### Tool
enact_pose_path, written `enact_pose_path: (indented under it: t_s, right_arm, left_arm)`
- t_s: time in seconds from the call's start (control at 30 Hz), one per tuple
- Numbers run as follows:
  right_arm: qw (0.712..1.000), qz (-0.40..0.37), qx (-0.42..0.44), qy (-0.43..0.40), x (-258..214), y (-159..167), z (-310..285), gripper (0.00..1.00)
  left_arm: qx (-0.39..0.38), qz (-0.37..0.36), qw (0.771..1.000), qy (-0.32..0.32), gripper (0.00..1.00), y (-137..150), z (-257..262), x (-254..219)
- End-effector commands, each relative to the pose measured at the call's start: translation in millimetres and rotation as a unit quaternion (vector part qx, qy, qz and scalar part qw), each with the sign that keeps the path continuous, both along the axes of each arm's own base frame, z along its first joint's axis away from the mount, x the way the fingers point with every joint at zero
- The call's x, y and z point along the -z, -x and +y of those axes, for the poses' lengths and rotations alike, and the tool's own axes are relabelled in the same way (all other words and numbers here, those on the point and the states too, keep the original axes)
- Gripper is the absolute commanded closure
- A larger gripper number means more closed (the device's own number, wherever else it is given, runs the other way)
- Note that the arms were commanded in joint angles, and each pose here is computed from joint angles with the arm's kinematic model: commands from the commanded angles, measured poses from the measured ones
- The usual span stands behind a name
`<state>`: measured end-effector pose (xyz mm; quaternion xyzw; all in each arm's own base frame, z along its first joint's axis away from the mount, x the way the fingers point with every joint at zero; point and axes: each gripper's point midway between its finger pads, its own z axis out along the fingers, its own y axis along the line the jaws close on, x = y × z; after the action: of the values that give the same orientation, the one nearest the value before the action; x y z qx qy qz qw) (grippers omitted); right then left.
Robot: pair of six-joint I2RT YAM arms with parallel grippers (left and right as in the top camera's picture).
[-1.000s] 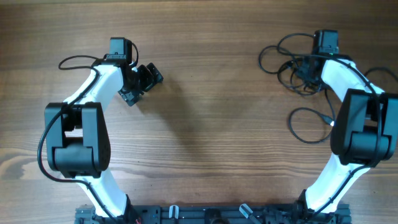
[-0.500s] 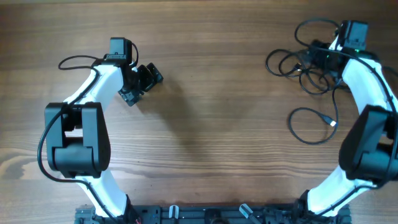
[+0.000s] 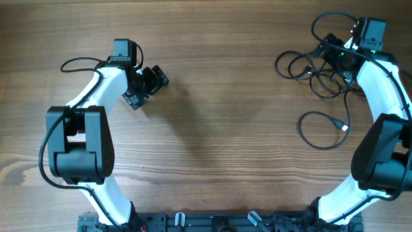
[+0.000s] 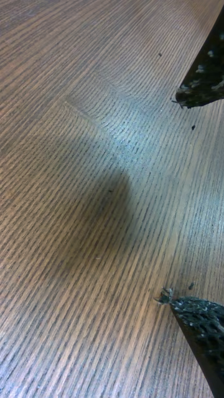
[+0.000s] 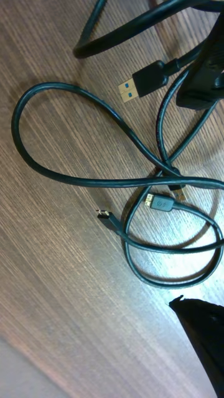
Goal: Untangle cables
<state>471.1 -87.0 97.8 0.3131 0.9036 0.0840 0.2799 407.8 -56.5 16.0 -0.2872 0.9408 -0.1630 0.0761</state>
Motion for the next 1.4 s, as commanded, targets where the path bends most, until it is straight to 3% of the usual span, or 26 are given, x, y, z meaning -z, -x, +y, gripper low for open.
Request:
enact_pose_path:
  t_s: [0.0, 1.37]
  right_arm:
    - [1.000, -0.013, 0.016, -0.021, -8.8, -4.6, 3.3, 0.00]
    - [1.000, -0.013, 0.016, -0.021, -8.8, -4.6, 3.3, 0.00]
  left_arm:
    - [0.001, 0.005, 1.000, -0.007, 0.00, 1.0, 3.0, 5.1]
    - [0.001, -0.027, 1.000, -0.001, 0.00, -13.7, 0.7, 0.4]
